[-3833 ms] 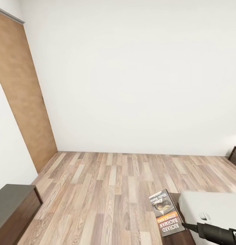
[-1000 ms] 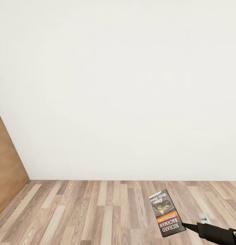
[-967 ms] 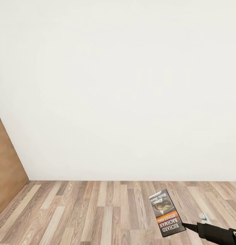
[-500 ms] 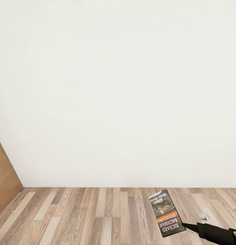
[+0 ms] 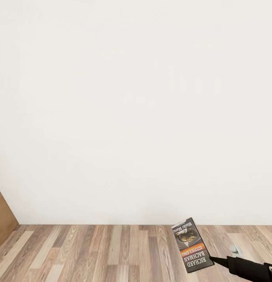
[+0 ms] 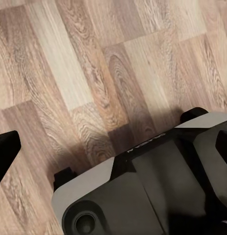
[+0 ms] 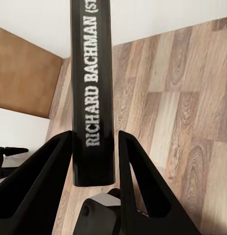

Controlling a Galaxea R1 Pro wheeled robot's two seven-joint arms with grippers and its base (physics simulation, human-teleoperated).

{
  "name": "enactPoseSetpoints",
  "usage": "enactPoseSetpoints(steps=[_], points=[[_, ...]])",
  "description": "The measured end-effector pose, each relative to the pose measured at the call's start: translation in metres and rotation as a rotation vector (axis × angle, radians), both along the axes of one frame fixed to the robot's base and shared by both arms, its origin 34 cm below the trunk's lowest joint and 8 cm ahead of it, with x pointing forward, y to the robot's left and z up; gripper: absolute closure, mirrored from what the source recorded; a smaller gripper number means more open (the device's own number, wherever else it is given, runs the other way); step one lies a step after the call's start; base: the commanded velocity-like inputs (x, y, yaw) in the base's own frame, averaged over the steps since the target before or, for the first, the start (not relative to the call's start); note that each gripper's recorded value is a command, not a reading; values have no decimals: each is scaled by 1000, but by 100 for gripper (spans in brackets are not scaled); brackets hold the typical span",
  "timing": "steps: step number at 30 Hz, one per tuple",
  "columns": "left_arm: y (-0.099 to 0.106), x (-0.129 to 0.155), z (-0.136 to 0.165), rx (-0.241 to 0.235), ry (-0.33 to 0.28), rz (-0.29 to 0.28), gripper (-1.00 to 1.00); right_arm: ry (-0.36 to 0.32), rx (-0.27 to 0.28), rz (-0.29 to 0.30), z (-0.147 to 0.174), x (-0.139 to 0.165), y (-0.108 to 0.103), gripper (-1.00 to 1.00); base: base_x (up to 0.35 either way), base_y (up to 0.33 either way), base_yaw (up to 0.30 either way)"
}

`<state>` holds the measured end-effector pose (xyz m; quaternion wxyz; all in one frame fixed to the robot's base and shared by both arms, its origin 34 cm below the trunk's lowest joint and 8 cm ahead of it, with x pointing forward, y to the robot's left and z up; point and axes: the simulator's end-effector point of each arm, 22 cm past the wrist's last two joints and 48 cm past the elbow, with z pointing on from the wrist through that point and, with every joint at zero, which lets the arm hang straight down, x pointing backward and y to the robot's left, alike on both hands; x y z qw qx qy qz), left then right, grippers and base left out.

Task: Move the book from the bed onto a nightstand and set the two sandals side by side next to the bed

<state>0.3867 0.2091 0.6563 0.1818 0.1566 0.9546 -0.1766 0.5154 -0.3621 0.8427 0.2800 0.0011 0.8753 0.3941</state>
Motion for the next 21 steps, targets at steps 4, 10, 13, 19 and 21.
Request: enactPoseSetpoints(steps=[4,10,13,19,21], points=[[0,0,0,0,0,0,-100,-1,1,-2,0,1,0,100,120,0,-18],[0,-1,-1,0,4,0,-100,2,1,-2,-1,0,0,100,19,0,-170],[0,-2,-2,0,7,0,-100,5,1,-2,-2,0,0,100,3,0,-223],[0,-3,-3,0,12,0,-100,10,0,-1,-4,-1,0,100,10,0,-231],[0,-4,-3,0,13,0,-100,13,0,0,-5,-2,0,100,174,0,-232]])
